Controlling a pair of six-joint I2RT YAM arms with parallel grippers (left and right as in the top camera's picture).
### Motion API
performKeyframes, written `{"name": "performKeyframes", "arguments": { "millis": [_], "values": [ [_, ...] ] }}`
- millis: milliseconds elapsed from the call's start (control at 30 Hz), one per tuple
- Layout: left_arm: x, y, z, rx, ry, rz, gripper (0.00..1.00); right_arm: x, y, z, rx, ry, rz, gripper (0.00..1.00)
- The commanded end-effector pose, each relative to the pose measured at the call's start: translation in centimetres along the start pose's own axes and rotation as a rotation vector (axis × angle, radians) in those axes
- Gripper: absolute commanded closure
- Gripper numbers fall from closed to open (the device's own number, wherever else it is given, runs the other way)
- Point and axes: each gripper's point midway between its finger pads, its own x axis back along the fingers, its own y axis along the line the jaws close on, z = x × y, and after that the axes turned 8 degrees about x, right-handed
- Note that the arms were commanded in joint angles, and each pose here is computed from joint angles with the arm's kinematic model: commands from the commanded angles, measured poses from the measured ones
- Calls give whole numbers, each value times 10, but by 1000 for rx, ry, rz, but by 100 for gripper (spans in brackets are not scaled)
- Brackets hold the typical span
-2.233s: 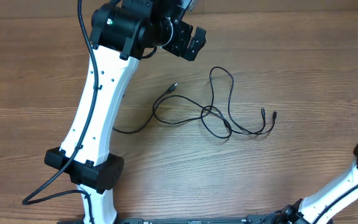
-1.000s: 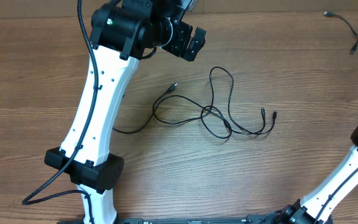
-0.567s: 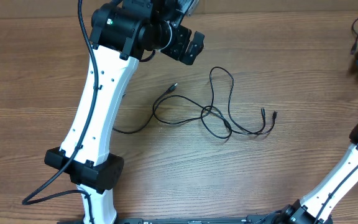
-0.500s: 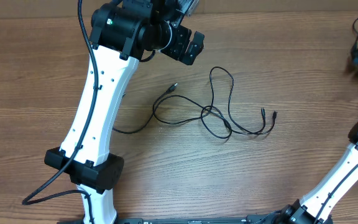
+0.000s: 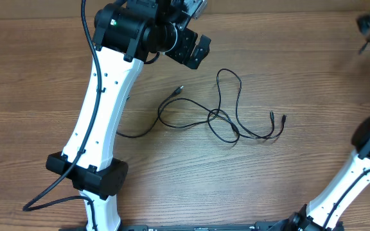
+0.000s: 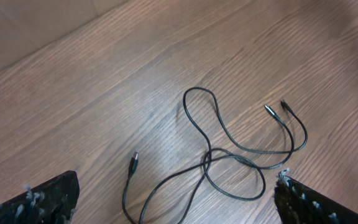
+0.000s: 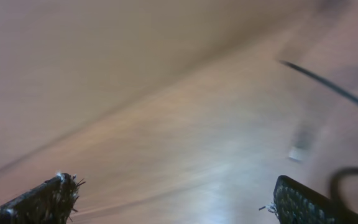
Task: Untangle cables
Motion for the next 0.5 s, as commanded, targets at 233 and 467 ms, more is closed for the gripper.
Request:
{"name": "performKeyframes", "arguments": {
  "millis": [233, 467],
  "values": [
    [2, -4, 7, -77, 26, 11, 0, -4, 58, -9, 5, -5, -106, 0],
    [2, -4, 11, -86, 42, 11, 0, 16, -15, -19, 9, -56, 73, 0]
  ]
}}
